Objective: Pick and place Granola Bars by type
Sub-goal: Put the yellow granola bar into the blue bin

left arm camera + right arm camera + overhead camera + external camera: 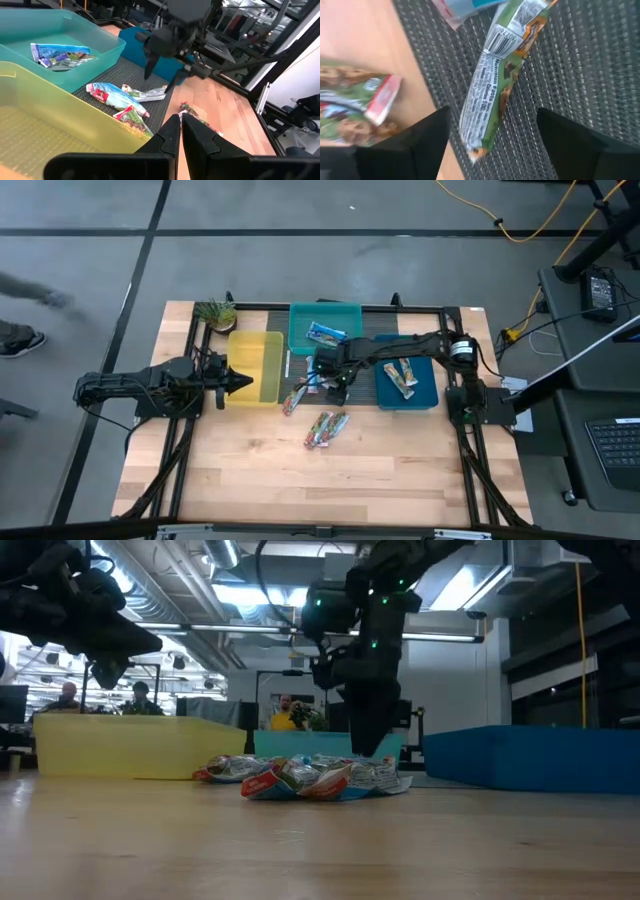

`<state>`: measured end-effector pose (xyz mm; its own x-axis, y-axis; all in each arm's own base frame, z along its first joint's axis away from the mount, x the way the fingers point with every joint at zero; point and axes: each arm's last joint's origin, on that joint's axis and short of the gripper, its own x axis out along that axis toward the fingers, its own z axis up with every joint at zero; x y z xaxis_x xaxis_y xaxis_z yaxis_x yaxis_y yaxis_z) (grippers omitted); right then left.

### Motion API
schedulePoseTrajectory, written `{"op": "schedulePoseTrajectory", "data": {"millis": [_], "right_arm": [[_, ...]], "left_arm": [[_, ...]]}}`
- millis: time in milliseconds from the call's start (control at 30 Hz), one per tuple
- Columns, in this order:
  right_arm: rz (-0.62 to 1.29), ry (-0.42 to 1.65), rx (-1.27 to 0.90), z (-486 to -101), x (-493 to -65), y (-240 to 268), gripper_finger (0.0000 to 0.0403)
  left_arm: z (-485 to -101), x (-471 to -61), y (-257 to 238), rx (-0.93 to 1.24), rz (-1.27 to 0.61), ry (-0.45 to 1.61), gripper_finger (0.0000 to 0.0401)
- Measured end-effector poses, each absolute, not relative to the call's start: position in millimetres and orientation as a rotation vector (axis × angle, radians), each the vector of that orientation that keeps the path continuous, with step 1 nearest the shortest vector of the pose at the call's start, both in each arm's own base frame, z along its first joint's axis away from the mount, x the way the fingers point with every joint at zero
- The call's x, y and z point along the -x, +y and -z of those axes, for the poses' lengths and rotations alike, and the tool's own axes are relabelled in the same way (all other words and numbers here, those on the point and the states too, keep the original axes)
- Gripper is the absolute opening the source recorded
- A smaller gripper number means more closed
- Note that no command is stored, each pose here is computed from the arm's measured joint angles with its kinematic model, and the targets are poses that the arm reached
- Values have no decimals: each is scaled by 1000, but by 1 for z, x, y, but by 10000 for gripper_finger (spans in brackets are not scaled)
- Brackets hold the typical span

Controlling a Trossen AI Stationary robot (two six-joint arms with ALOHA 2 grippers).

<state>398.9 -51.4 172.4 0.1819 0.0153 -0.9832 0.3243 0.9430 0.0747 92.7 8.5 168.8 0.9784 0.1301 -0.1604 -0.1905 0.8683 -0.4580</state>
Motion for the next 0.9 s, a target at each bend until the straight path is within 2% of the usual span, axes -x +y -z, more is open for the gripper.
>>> {"op": "schedulePoseTrajectory", "data": {"millis": [200, 400, 533, 767, 900], "right_arm": [[244, 1406, -336, -150, -405, -52, 300], [264, 1427, -347, -139, -407, -53, 266], [264, 1431, -333, -139, -407, -53, 217], [255, 1435, -337, -140, -407, -55, 105], [205, 1499, -317, -149, -407, -53, 53]], "left_arm": [[-169, -93, 8, 491, -168, 126, 13], [-169, -93, 9, 491, -169, 126, 13], [-169, -93, 9, 491, -169, 126, 13], [-169, -93, 9, 492, -171, 125, 13], [-169, -93, 9, 492, -172, 125, 13]]}}
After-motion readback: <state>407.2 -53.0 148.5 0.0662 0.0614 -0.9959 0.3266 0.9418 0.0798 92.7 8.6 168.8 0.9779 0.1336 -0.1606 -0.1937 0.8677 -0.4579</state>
